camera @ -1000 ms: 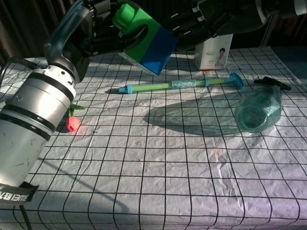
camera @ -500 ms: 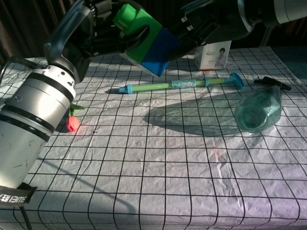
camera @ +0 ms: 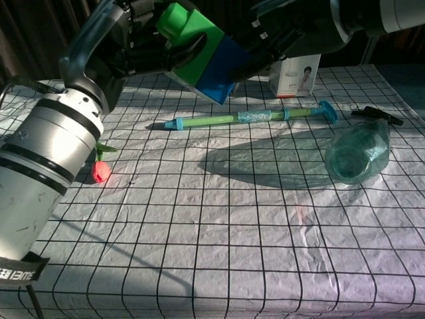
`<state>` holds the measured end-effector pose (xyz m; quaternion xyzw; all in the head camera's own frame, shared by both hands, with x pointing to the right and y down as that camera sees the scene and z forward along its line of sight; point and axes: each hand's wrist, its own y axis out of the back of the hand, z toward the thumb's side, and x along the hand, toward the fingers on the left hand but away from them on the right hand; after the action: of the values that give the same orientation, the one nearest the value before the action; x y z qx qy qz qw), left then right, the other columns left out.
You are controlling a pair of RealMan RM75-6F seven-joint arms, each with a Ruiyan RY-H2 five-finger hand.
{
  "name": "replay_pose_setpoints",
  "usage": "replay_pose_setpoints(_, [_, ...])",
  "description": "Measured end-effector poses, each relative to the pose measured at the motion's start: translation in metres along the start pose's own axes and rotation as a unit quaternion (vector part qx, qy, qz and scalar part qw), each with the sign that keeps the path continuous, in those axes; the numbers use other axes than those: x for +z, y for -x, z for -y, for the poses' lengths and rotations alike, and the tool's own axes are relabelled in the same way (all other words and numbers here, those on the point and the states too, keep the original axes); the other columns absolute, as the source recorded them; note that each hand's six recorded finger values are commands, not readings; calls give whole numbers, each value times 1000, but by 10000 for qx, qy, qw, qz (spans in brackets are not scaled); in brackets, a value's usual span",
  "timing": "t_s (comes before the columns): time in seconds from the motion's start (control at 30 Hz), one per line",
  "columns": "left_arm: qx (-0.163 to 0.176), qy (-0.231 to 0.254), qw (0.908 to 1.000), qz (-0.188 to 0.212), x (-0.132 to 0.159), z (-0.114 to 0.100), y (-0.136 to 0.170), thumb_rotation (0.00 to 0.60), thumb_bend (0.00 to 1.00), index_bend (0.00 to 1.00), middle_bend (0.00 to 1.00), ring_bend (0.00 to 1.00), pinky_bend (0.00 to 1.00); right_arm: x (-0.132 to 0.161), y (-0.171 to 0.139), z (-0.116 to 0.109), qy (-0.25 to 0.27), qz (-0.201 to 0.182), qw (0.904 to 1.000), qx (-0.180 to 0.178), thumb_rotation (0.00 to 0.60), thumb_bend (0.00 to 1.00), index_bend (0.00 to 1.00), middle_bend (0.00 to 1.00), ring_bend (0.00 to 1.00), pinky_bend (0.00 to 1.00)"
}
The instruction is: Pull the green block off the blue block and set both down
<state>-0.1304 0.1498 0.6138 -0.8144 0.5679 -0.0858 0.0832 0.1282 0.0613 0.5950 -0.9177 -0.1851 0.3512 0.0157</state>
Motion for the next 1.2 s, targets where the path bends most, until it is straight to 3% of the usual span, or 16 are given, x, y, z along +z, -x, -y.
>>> replay_pose_setpoints(0.5, [99,-156,9997,129,5,-16,-5,600,1000,637,714,779,881,-16,-13,-14,-209,192,9994,-206,600,420,893,694,422,92])
replay_pose_setpoints(0.8, [322,-621,9974,160,0,-55,-5,600,1000,637,714,780,880,-45,-26,-29,-522,539,9966,-348,600,420,891,695,422,92])
replay_pose_setpoints(1.03, [77,-1629,9861,-306,-43,-82,26,600,999,637,714,776,868,-74,-25,-40,-1195,892,9874,-530,600,420,836,695,396,92])
replay_pose_setpoints(1.2, [5,-2139,9736,-793,-83,-104,49,600,997,637,713,774,861,-100,-18,-43,-1802,1221,9735,-700,600,420,779,694,343,92])
